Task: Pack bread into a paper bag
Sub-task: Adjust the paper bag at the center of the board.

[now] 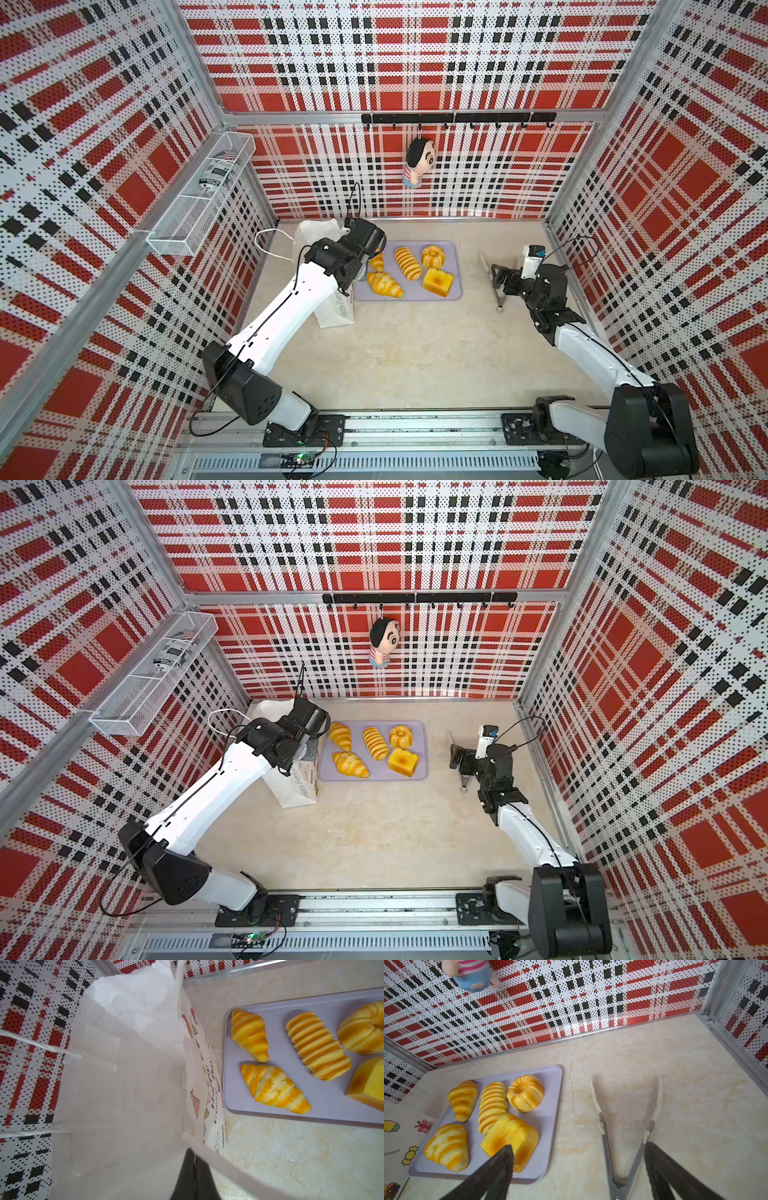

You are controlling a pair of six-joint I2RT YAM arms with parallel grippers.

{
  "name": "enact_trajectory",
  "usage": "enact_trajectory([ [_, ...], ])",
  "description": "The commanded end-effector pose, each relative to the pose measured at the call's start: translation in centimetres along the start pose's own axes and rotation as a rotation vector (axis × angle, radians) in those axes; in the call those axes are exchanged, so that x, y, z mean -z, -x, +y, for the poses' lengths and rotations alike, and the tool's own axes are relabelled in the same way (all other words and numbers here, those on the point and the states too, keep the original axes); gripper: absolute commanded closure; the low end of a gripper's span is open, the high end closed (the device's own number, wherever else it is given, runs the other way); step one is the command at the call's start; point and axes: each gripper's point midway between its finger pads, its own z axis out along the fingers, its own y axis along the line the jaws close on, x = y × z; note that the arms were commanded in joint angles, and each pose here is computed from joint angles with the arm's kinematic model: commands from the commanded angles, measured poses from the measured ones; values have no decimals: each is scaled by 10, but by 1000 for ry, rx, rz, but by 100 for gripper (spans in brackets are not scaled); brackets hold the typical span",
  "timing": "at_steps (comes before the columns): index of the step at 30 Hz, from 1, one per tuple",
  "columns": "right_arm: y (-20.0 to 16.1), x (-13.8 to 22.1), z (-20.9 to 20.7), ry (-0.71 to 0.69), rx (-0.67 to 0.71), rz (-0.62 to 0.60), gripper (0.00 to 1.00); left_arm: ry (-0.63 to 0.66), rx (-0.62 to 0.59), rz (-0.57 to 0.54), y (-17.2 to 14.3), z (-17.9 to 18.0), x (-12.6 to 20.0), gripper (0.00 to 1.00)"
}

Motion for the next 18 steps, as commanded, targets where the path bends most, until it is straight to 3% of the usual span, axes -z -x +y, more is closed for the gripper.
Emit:
enact_trajectory([
  [1,6,4,5,19,0,-27,0,1,1,-9,-1,-3,5,95],
  [6,7,3,6,22,0,-26,0,-3,-13,-10,-4,-9,6,95],
  [18,5,1,6,23,-2,-19,0,75,11,-36,1,8,12,57],
])
